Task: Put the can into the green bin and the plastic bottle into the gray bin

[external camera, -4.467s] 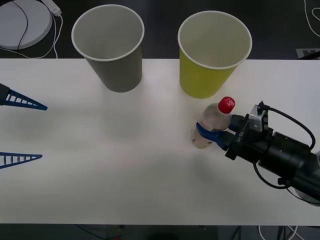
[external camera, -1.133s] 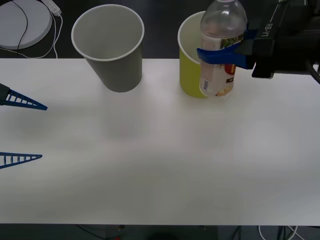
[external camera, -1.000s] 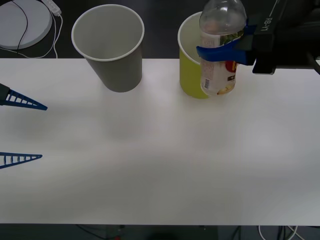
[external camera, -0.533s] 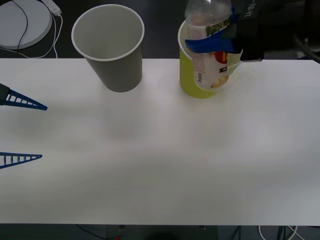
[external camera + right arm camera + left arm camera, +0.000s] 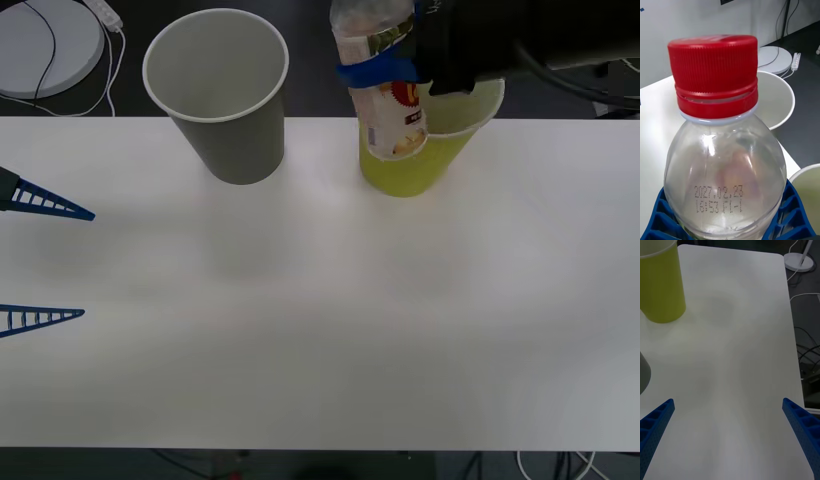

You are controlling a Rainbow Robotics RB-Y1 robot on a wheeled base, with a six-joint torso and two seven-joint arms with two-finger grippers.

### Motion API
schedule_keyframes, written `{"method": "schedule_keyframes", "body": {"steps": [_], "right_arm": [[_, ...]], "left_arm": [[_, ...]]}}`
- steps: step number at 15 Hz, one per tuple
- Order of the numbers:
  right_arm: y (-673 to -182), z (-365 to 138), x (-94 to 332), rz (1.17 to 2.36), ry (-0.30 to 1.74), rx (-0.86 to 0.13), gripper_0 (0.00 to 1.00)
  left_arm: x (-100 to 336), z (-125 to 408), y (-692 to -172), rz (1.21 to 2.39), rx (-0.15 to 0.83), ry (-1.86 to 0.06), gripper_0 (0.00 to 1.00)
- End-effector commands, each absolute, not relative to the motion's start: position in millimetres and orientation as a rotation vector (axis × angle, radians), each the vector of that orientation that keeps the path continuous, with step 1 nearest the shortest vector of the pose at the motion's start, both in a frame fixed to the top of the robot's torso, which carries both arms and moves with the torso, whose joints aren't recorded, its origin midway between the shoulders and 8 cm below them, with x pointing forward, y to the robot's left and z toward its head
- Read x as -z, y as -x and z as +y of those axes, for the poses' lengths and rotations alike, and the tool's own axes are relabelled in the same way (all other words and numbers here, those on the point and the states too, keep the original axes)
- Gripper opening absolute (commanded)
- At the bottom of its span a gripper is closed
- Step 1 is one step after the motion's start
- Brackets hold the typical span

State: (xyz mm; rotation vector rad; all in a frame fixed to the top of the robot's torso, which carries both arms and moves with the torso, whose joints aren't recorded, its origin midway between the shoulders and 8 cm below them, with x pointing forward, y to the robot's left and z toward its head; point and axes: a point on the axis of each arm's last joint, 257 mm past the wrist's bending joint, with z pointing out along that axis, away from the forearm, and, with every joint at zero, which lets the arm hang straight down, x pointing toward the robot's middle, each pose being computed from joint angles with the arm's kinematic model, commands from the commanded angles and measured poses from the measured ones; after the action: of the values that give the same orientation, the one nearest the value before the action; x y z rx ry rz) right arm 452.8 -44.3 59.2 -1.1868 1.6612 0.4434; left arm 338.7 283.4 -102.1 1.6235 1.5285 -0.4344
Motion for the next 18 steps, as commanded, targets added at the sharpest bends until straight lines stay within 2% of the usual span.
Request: {"method": "schedule_keyframes", "body": {"steps": [1, 8, 18], "right_arm": [[-463.7, -38.0, -64.6, 1.684, 1.194, -0.432, 0.0], [-499.6, -9.0, -66.0, 1.723, 1.198, -0.394, 0.0], [-548.7, 43.2, -69.3, 1.852, 1.17, -0.322, 0.0]], "left_arm": [[102.1, 283.4, -338.7, 1.529, 0.434, -1.623, 1.0], [102.1, 283.4, -338.7, 1.529, 0.434, -1.623, 1.0], [102.1, 283.4, -338.7, 1.529, 0.434, -1.623, 1.0]]}}
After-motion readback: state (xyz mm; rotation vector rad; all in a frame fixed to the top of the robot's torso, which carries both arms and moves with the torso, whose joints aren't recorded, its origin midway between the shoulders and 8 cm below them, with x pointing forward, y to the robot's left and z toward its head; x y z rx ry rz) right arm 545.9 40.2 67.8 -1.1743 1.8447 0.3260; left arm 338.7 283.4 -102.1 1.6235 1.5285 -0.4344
